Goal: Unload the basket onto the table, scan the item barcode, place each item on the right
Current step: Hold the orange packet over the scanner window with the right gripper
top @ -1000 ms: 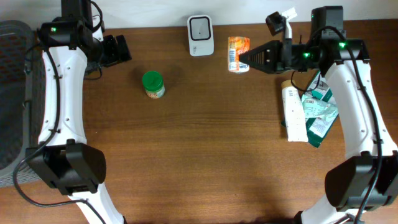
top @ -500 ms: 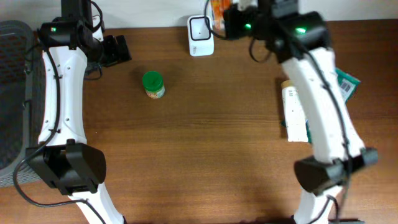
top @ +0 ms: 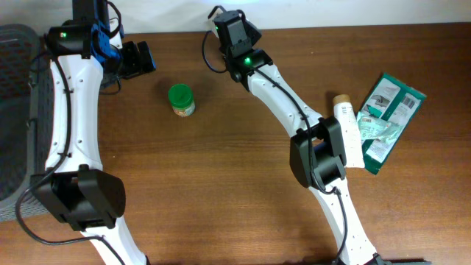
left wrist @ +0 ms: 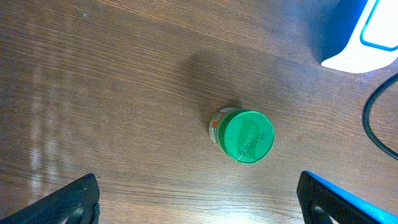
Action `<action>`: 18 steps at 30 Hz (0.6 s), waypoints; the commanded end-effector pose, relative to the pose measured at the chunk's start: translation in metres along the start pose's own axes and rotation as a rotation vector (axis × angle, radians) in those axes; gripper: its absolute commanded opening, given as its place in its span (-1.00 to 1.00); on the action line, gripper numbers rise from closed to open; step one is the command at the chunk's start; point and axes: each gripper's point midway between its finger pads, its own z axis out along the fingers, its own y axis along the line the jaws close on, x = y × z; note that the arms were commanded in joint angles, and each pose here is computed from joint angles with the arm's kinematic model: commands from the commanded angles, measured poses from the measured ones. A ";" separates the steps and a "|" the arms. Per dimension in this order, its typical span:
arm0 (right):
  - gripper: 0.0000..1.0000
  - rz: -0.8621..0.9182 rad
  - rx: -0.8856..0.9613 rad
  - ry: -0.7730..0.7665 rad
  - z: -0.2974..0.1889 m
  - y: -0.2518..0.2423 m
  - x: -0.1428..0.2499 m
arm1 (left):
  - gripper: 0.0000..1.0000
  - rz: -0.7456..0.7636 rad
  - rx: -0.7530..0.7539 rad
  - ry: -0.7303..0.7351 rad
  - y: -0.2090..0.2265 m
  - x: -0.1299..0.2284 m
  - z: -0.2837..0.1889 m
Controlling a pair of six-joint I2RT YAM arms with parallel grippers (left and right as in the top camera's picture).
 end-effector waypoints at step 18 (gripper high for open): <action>-0.92 0.267 -0.310 -0.071 -0.049 0.004 -0.026 | 0.98 0.005 -0.003 -0.019 0.001 -0.003 -0.007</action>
